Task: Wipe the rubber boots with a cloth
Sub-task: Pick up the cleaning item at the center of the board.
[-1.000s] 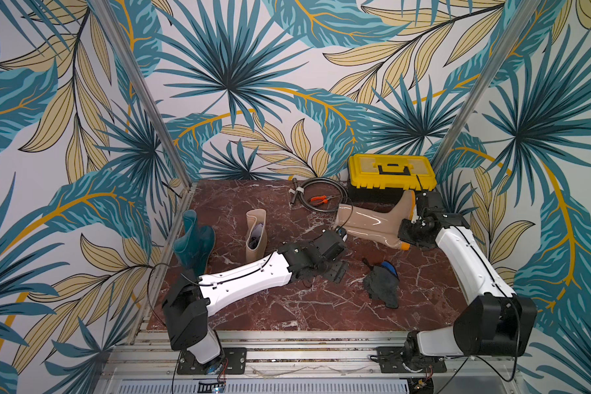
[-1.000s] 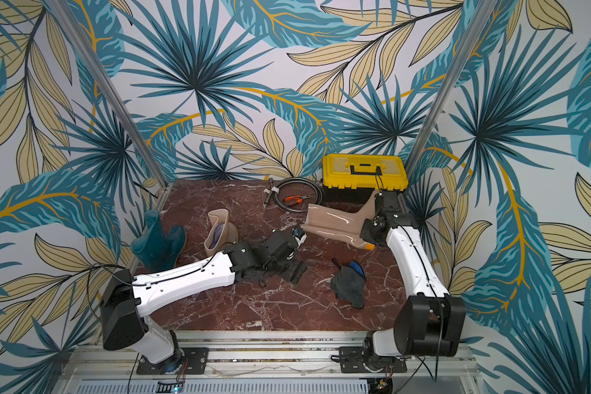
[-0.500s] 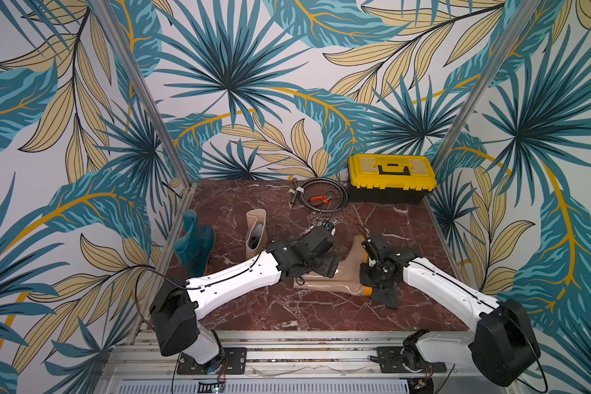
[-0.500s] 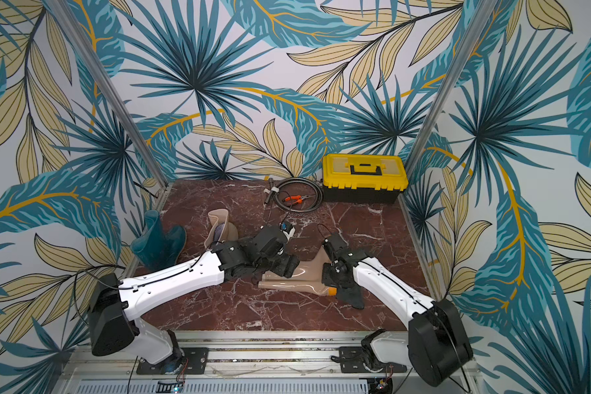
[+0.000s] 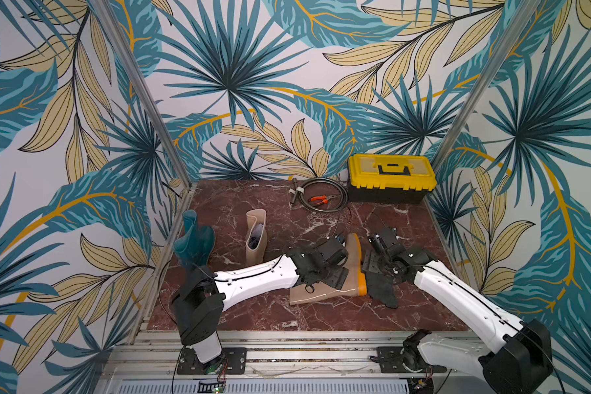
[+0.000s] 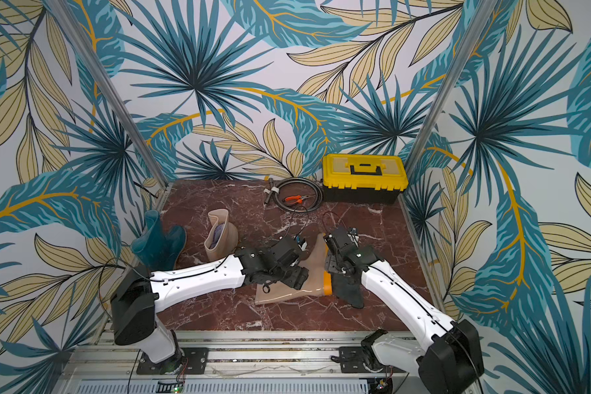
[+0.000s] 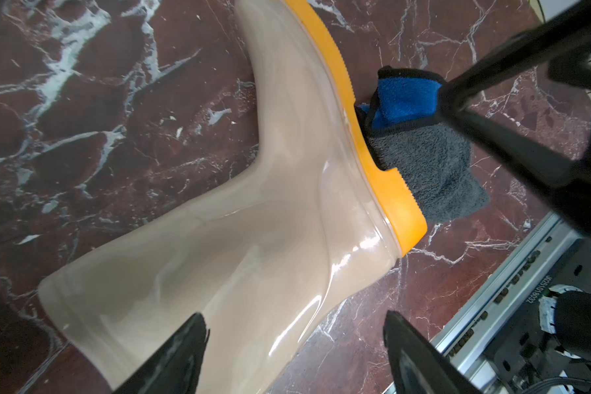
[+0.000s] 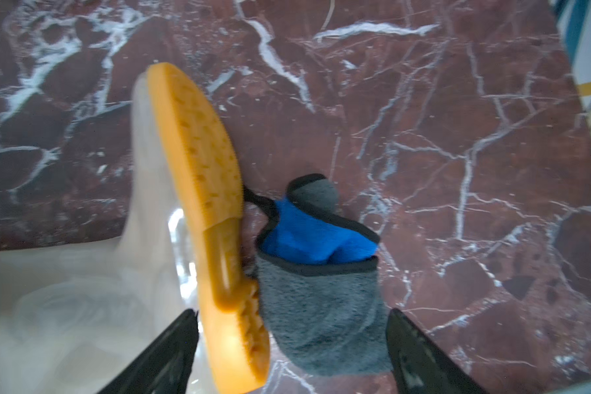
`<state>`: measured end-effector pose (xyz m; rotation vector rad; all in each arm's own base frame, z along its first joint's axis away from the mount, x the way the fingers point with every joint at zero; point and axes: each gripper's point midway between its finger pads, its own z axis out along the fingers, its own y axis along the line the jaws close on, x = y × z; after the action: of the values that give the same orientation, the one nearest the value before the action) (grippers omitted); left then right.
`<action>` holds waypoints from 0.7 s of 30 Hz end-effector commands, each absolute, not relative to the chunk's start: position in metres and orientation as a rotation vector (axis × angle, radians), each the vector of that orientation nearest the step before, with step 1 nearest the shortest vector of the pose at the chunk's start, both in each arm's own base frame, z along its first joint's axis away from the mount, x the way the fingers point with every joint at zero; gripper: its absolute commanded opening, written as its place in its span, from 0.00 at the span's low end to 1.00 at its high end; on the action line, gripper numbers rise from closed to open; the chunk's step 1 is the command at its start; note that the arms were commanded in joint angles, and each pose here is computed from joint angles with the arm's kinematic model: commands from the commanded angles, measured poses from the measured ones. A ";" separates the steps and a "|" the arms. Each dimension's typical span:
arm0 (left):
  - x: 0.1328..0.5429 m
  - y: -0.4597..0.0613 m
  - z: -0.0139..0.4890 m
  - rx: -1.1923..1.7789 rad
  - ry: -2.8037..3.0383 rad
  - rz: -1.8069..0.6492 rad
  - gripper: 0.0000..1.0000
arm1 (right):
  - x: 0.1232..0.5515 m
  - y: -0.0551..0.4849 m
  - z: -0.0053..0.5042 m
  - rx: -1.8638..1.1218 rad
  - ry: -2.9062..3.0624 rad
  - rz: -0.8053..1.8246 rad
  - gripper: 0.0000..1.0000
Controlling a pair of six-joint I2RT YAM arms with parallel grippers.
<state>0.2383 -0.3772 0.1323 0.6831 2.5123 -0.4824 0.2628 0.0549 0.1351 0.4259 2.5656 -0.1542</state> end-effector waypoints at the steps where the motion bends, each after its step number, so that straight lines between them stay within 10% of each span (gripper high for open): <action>1: 0.238 -0.393 0.138 0.692 2.491 -0.537 0.84 | 0.249 0.035 0.097 0.525 2.633 -0.306 0.88; 8: 0.225 -0.394 0.123 0.715 2.531 -0.555 0.84 | 0.245 0.060 0.024 0.556 2.883 -0.287 0.85; 15: 0.214 -0.401 0.111 0.746 2.559 -0.579 0.84 | 0.251 0.043 0.052 0.520 2.785 -0.327 0.05; 21: 0.206 -0.430 0.091 0.745 2.577 -0.686 0.71 | 0.249 -0.004 0.151 0.552 2.516 -0.350 0.00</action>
<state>0.2122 -0.4113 0.1030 0.7437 2.5690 -0.6057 0.2620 0.0263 0.1133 0.5727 2.6008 -0.2182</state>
